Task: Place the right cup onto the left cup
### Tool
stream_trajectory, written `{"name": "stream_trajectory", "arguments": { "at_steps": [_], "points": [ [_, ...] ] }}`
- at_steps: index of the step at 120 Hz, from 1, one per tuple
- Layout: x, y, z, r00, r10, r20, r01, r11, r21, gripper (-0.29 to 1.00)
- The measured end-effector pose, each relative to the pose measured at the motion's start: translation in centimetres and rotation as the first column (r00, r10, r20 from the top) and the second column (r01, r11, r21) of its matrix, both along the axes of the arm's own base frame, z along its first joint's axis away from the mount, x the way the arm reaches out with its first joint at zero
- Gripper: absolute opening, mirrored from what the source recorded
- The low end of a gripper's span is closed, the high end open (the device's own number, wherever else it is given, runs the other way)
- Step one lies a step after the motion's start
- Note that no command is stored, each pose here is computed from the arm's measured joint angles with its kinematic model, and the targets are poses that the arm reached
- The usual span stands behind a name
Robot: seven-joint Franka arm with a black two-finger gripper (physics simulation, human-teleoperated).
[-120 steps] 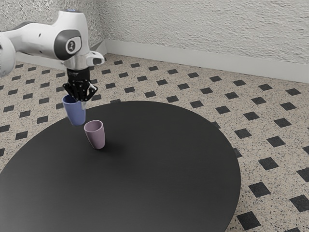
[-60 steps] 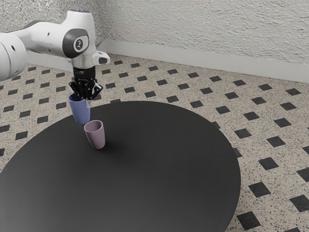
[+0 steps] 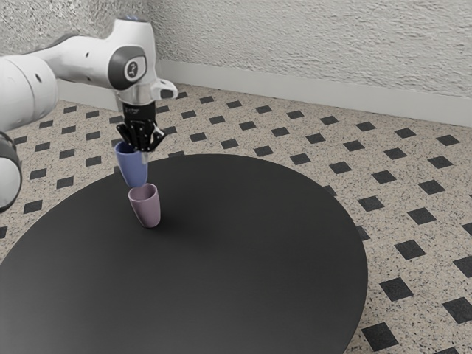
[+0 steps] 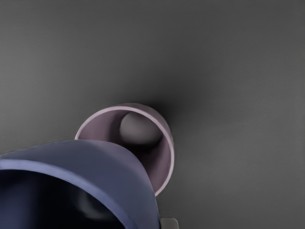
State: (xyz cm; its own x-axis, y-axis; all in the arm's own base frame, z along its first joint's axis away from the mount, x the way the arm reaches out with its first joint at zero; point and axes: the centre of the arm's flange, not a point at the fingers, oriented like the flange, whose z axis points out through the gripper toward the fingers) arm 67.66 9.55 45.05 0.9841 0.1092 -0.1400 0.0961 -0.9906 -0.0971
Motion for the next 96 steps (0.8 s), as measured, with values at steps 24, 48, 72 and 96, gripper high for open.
{"name": "stream_trajectory", "arguments": {
  "at_steps": [24,48,72,96],
  "points": [
    [0.2,-0.2,-0.9,1.000,-0.013,-0.012,0.013,1.000,-0.004,-0.08],
    [0.7,-0.2,-0.7,1.000,-0.024,-0.004,0.024,1.000,-0.004,-0.08],
    [0.9,-0.1,-1.6,0.999,-0.033,-0.016,0.032,0.999,-0.007,-0.08],
    [1.1,-0.2,-2.4,0.999,-0.040,-0.025,0.040,0.999,-0.011,-0.08]
  ]
}}
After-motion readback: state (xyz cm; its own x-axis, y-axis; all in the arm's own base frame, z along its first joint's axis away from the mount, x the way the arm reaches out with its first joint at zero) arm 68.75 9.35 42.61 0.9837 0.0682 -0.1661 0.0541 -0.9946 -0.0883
